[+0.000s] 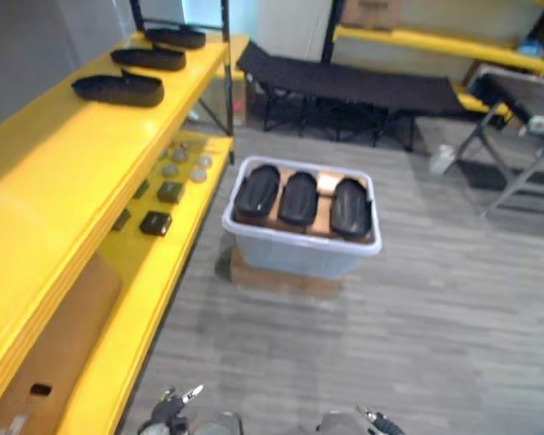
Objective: Walk over and take plastic housings, then place them on the shelf
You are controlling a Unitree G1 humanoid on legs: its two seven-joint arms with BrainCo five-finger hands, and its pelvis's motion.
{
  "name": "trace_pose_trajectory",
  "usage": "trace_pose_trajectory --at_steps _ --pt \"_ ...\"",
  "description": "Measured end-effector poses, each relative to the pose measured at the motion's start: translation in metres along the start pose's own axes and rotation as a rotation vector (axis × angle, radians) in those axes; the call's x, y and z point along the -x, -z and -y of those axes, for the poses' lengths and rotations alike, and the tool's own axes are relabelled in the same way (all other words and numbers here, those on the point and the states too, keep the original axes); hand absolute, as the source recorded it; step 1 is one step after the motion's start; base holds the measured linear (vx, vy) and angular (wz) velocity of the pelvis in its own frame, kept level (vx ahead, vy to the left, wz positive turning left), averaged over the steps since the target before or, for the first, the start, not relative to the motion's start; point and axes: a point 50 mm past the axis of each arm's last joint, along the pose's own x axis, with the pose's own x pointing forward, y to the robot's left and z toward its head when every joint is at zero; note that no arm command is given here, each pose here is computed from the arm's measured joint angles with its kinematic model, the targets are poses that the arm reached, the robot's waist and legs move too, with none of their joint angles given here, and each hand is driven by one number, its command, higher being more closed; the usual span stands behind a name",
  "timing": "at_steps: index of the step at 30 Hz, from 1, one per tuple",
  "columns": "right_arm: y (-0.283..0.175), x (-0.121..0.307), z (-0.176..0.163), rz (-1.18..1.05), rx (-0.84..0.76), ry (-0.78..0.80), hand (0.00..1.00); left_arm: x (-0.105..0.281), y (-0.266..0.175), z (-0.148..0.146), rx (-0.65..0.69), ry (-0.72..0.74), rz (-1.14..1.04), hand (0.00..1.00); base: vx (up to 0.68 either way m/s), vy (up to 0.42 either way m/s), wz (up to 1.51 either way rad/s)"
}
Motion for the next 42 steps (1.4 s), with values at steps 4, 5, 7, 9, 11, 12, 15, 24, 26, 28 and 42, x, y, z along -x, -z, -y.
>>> trace_pose_trajectory --at_steps 4,5,7,9,11,12,15,24,26,28,42 --pt "-0.006 0.0 0.005 0.019 0.006 0.014 0.0 -0.002 -0.017 0.011 -0.017 0.018 0.07 0.0 0.41 -0.164 0.29" --pt "-0.005 0.0 0.006 0.017 0.008 0.016 0.0 -0.002 -0.018 0.013 -0.02 0.016 0.081 0.0 0.49 -0.339 0.26" --pt "0.007 0.002 0.004 -0.009 0.008 0.013 0.0 -0.001 -0.015 0.01 -0.013 0.001 0.078 0.0 0.52 -0.498 0.35" --pt "-0.004 0.002 0.011 0.017 0.028 0.027 0.0 0.001 -0.006 0.025 0.007 0.032 0.045 0.0 0.35 -0.357 0.26" --pt "-0.017 0.001 0.018 0.041 0.107 0.038 0.0 0.005 0.01 0.045 0.049 0.073 -0.001 0.0 0.34 -0.347 0.18" --pt "-0.018 0.001 0.019 0.043 0.127 0.04 0.0 0.007 0.017 0.047 0.062 0.075 -0.02 0.0 0.31 -0.338 0.15" --pt "-0.023 0.001 0.014 0.056 0.303 0.027 0.0 0.009 0.025 0.038 0.2 0.019 -0.037 0.0 0.24 -0.326 0.28" --pt "-0.077 0.048 -0.138 0.614 1.044 -0.53 0.0 0.008 0.016 0.028 0.162 -0.072 0.037 0.0 0.13 0.019 -0.06" --pt "-0.072 0.085 -0.195 0.776 1.166 -0.807 0.0 0.006 0.006 0.02 0.086 -0.078 0.068 0.0 0.14 0.18 0.04" --pt "-0.067 0.129 -0.239 0.934 1.248 -1.068 0.0 0.004 -0.001 0.017 -0.004 -0.069 0.091 0.0 0.12 0.15 -0.05" --pt "-0.256 0.304 -0.242 1.914 0.292 -0.805 0.0 0.001 -0.05 0.046 -0.133 -0.023 0.263 0.0 -0.03 -0.002 -0.11"
